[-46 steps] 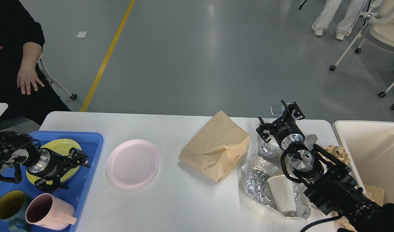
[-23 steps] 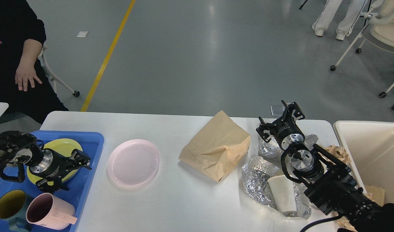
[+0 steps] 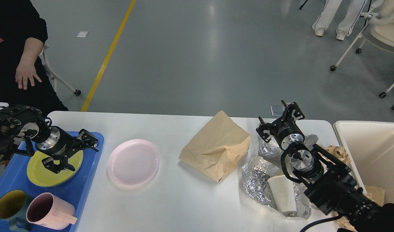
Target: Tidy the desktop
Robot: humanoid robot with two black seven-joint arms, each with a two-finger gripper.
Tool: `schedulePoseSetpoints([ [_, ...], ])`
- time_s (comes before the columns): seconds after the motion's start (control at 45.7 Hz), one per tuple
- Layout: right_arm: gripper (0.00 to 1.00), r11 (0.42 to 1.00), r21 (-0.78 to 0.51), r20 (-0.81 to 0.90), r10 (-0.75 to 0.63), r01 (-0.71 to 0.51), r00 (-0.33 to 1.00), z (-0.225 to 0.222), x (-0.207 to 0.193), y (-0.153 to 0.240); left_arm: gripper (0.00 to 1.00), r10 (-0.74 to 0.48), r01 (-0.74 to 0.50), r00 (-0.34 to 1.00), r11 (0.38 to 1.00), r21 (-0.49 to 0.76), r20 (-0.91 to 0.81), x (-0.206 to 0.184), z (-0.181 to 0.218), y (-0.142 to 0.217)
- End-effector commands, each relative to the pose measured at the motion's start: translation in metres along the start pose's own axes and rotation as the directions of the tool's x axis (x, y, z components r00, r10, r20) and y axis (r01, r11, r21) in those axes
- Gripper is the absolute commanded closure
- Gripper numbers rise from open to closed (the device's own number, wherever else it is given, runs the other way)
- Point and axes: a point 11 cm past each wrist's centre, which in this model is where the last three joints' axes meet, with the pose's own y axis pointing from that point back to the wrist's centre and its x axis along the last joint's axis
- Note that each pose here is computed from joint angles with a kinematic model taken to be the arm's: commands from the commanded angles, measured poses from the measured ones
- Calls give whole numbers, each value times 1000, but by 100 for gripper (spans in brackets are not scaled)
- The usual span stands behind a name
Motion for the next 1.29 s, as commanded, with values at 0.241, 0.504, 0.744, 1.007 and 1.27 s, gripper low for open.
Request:
schedulePoseSetpoints([
  [0.241, 0, 1000, 1, -1, 1, -1, 1000, 0, 0, 0, 4, 58, -57, 998, 998, -14, 11, -14, 23, -22],
  [0.504, 0, 1000, 0, 0, 0, 0, 1000, 0, 0, 0, 4, 91, -92, 996, 996, -19, -24, -20, 16, -39],
  [0.744, 0, 1000, 0, 0, 0, 0, 1000, 0, 0, 0, 4, 67, -72, 995, 996, -60, -74, -26, 22, -45],
  [1.007, 0, 1000, 0, 0, 0, 0, 1000, 0, 0, 0, 3, 34, -38, 998, 997, -66, -62, -31, 23, -45],
  [1.27, 0, 1000, 0, 0, 0, 0, 1000, 0, 0, 0, 4, 12, -21, 997, 994, -105, -81, -35, 30, -47],
])
